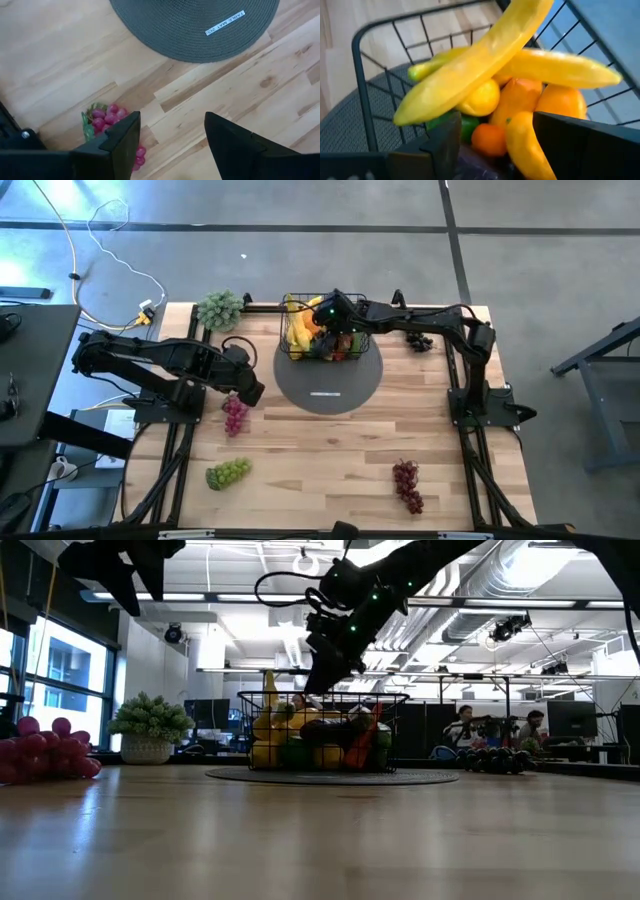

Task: Build produce basket
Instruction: Put the pink grapes into the black wire basket

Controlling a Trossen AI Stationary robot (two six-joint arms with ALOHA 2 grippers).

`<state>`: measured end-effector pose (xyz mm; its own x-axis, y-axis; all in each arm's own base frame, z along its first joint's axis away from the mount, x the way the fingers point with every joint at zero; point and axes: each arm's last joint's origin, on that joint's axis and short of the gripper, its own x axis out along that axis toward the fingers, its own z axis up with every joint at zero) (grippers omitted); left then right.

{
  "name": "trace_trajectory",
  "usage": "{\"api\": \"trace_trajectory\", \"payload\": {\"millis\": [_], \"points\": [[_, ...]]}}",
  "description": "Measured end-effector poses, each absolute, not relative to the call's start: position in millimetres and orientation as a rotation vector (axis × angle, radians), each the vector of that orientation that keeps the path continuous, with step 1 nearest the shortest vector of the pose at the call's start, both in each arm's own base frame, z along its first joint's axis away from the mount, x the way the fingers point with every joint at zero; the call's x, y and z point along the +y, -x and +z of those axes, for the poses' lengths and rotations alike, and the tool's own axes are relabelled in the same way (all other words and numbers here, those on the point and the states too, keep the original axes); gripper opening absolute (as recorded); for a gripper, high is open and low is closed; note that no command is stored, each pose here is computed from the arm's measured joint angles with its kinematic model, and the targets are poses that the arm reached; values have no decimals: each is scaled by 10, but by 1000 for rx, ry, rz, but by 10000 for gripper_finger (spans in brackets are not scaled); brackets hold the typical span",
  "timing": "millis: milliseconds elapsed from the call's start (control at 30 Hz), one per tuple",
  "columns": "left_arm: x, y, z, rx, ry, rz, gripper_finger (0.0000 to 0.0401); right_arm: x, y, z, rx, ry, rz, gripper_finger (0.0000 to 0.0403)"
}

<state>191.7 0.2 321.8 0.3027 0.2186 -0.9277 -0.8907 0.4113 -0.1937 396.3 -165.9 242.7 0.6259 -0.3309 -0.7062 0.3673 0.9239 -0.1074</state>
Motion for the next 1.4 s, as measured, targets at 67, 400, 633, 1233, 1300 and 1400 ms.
{"api": "trace_trajectory", "payload": {"millis": [67, 400, 633, 1233, 1300, 1400], "points": [[-3, -1917, 3217, 984, 871, 868, 220, -1686, -3971, 2495, 788, -42, -403, 230], [-39, -1905, 3118, 995, 1065, 947, 233, -1896, -3929, 2683, 721, -78, -400, 232], [-170, -1860, 2849, 1051, 1164, 1044, 232, -1981, -3884, 2681, 725, -85, -414, 232], [-268, -1744, 2245, 1048, 1267, 1261, 237, -1981, -3887, 2684, 725, -64, -406, 232], [-265, -1727, 2154, 1051, 1268, 1299, 239, -1981, -3887, 2684, 725, -64, -406, 232], [-258, -1687, 2059, 1039, 1290, 1350, 241, -1981, -3887, 2684, 725, -64, -406, 232]]}}
